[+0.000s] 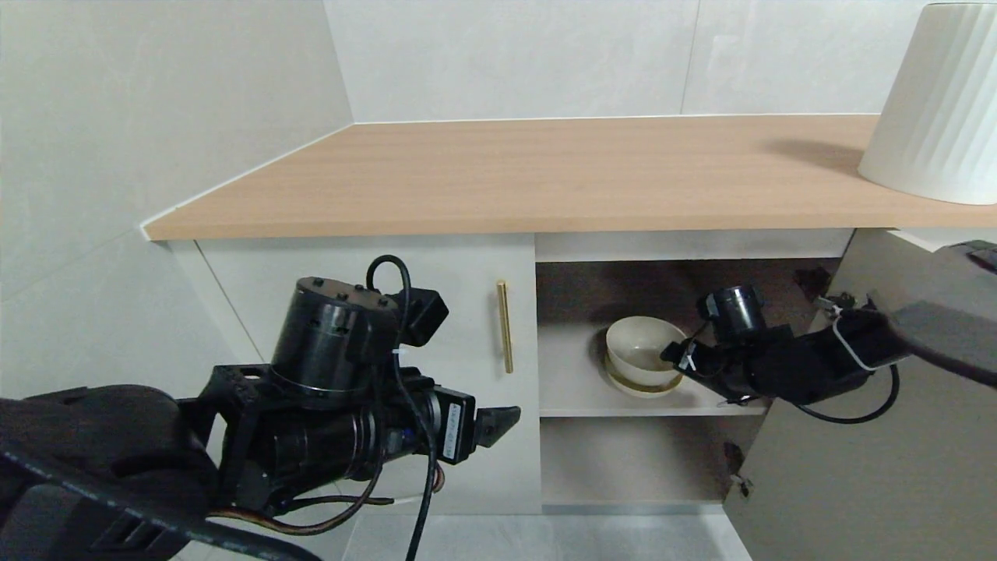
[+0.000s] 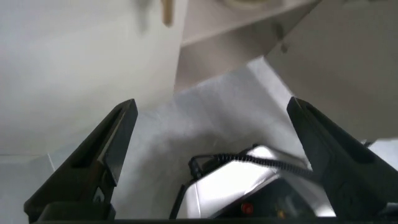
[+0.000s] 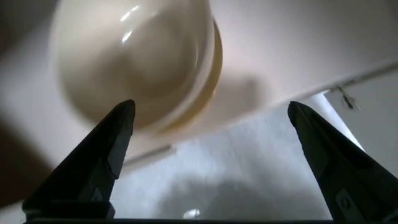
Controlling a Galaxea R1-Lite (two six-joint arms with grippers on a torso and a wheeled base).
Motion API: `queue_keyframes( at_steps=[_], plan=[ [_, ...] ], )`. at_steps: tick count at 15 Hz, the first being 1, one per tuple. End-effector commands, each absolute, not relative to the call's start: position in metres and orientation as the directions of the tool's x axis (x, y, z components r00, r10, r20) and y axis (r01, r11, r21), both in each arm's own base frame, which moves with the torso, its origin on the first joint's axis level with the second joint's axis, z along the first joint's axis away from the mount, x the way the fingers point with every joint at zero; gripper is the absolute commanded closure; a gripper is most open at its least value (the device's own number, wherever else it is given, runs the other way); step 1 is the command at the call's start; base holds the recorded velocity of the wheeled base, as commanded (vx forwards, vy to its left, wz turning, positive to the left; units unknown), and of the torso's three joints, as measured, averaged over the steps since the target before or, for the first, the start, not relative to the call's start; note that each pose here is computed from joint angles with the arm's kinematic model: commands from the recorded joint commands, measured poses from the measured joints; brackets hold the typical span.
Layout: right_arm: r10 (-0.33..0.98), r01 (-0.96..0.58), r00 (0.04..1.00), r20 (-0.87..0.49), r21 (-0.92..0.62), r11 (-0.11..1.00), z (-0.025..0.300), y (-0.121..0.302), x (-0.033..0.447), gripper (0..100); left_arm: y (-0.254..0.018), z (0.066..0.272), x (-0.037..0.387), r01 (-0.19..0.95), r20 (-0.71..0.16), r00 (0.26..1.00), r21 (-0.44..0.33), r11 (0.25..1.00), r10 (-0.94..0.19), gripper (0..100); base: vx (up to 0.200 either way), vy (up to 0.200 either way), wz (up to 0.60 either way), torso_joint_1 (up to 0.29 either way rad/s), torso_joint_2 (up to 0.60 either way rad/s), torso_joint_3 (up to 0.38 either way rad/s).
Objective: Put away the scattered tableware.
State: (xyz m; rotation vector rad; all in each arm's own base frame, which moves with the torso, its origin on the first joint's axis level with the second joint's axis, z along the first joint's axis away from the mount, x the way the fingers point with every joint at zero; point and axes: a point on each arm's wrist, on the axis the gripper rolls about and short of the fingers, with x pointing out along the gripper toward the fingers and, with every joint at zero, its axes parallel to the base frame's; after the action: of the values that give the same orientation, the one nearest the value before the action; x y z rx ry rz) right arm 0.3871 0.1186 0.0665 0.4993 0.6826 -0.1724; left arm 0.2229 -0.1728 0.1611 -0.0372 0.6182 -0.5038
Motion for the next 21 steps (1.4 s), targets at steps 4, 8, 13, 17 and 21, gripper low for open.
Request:
queue_keyframes(
  at_steps=[4,8,13,17,21],
  plan=[
    [0.235,0.066,0.766,-0.599,0.436,0.898,0.163,0.105,0.259,0,-0.127,0.199,0.181,0.425,-0.419,0.773,-0.216,0.879,-0.477,0,0.0,0.0,0.0,0.0,0.0,0.0],
    [0.332,-0.076,0.715,-0.615,0.404,0.912,0.202,0.106,0.189,0,-0.105,0.195,0.163,0.418,-0.423,0.771,-0.228,0.879,-0.476,0,0.0,0.0,0.0,0.0,0.0,0.0],
    [0.346,-0.096,0.638,-0.688,0.375,0.922,0.189,0.108,0.177,0,-0.095,0.189,0.174,0.376,-0.445,0.775,-0.244,0.894,-0.448,0,0.0,0.0,0.0,0.0,0.0,0.0],
    [0.334,-0.086,0.627,-0.703,0.364,0.927,0.184,0.108,0.177,0,-0.1,0.182,0.181,0.368,-0.477,0.762,-0.239,0.899,-0.439,0,0.0,0.0,0.0,0.0,0.0,0.0],
    [0.332,-0.086,0.628,-0.704,0.362,0.928,0.183,0.108,0.176,0,-0.103,0.177,0.186,0.362,-0.498,0.752,-0.236,0.902,-0.432,0,-0.05,0.0,0.0,0.001,0.0,0.002]
  ],
)
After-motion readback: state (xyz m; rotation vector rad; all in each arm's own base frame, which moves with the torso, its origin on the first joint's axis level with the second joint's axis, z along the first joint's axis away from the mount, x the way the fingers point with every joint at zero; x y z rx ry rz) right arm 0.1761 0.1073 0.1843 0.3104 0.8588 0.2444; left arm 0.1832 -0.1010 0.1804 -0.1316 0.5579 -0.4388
